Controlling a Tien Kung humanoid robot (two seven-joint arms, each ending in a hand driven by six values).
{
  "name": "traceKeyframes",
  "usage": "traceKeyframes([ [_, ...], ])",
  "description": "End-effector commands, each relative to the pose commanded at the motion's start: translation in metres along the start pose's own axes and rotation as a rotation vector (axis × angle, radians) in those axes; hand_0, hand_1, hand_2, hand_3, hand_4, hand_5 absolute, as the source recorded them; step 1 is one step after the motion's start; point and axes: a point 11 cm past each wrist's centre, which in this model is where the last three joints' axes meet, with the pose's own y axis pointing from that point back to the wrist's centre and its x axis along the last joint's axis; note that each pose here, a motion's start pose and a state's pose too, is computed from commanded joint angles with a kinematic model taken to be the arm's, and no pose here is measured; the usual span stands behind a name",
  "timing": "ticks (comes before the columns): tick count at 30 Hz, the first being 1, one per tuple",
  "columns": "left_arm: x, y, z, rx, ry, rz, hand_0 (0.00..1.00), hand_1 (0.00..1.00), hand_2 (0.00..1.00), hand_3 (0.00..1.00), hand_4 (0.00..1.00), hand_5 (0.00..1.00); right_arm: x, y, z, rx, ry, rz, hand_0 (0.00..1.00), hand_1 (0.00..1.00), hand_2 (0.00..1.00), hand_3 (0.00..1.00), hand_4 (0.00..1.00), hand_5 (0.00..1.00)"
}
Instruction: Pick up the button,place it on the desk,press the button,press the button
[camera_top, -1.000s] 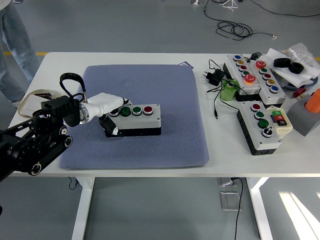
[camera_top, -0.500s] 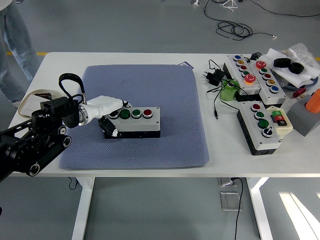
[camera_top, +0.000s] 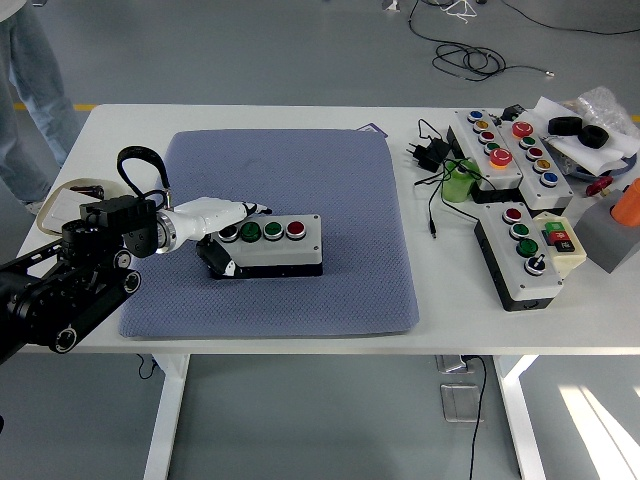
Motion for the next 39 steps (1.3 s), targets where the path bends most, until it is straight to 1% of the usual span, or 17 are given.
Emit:
traceKeyframes([
  [3,0.000,0.001,0.000,-0.004,0.008,-0.008,0.907,0.983,0.998,0.998,0.995,0.359,0.000,0.000,0.001,-0.001,0.000,0.000,0.787,0.797,0.817,0.751,0.412,0.479],
  [4,0.000,0.001,0.001,-0.009,0.021,-0.011,0.931,0.998,0.998,0.998,0.998,0.403,0.000,0.000,0.001,-0.002,-0.001,0.001,0.787,0.797,0.817,0.751,0.412,0.479],
  [7,0.001,0.002,0.002,-0.016,0.031,-0.008,0.931,0.998,0.998,0.998,0.998,0.403,0.001,0.000,0.002,-0.004,0.000,0.001,0.787,0.797,0.817,0.751,0.412,0.479],
  [10,0.004,0.003,0.002,-0.020,0.038,0.005,0.931,0.998,0.998,0.998,0.998,0.403,0.001,-0.001,0.003,-0.006,0.001,0.002,0.787,0.797,0.817,0.751,0.412,0.479],
  [11,0.004,0.003,0.002,-0.020,0.039,0.009,0.937,0.998,0.998,0.998,0.998,0.441,0.001,-0.001,0.003,-0.007,0.001,0.002,0.787,0.797,0.817,0.751,0.412,0.479],
  [16,0.010,0.007,0.002,-0.024,0.052,0.026,0.937,0.998,0.998,0.998,0.998,0.441,0.002,-0.001,0.005,-0.010,0.003,0.003,0.787,0.797,0.817,0.751,0.412,0.479],
  [17,0.010,0.007,0.002,-0.024,0.052,0.028,0.937,0.998,0.998,0.998,0.998,0.464,0.002,-0.001,0.005,-0.011,0.003,0.003,0.787,0.797,0.817,0.751,0.412,0.479],
  [24,0.023,0.014,0.008,-0.040,0.050,0.068,0.938,0.998,0.998,0.998,0.998,0.471,0.001,-0.001,0.006,-0.011,0.004,0.003,0.787,0.797,0.817,0.751,0.412,0.479],
  [27,0.025,0.015,0.009,-0.042,0.046,0.072,0.938,0.998,0.998,0.998,0.998,0.471,0.001,-0.001,0.006,-0.011,0.003,0.003,0.787,0.797,0.817,0.751,0.412,0.479],
  [28,0.030,0.018,0.012,-0.051,0.031,0.095,0.938,0.998,0.998,0.998,0.998,0.471,0.001,-0.001,0.005,-0.010,0.002,0.002,0.787,0.797,0.817,0.751,0.412,0.479],
  [29,0.032,0.019,0.013,-0.054,0.026,0.102,0.936,0.998,0.998,0.998,0.998,0.485,0.001,-0.001,0.005,-0.009,0.002,0.002,0.787,0.797,0.817,0.751,0.412,0.479],
  [30,0.036,0.022,0.015,-0.052,0.016,0.127,0.936,0.998,0.998,0.998,0.998,0.485,0.001,-0.001,0.005,-0.009,0.002,0.001,0.787,0.797,0.817,0.751,0.412,0.479],
  [33,0.051,0.034,0.029,-0.064,-0.021,0.202,0.936,0.998,0.998,0.998,0.998,0.485,0.001,-0.001,0.004,-0.008,0.002,0.001,0.787,0.797,0.817,0.751,0.412,0.479],
  [34,0.054,0.036,0.032,-0.073,-0.025,0.214,0.936,0.998,0.998,0.998,0.998,0.485,0.001,-0.001,0.004,-0.008,0.002,0.001,0.787,0.797,0.817,0.751,0.412,0.479],
  [35,0.057,0.039,0.035,-0.075,-0.025,0.238,0.853,0.887,0.964,0.998,0.901,0.560,0.001,-0.001,0.004,-0.007,0.002,0.001,0.787,0.797,0.817,0.751,0.412,0.479],
  [36,0.063,0.046,0.038,-0.074,-0.028,0.274,0.853,0.887,0.964,0.998,0.901,0.560,0.001,-0.001,0.004,-0.008,0.001,0.001,0.787,0.797,0.817,0.751,0.412,0.479],
  [39,0.071,0.056,0.049,-0.088,-0.057,0.321,0.853,0.887,0.964,0.998,0.901,0.560,0.001,-0.001,0.004,-0.008,0.001,0.000,0.787,0.797,0.817,0.751,0.412,0.479],
])
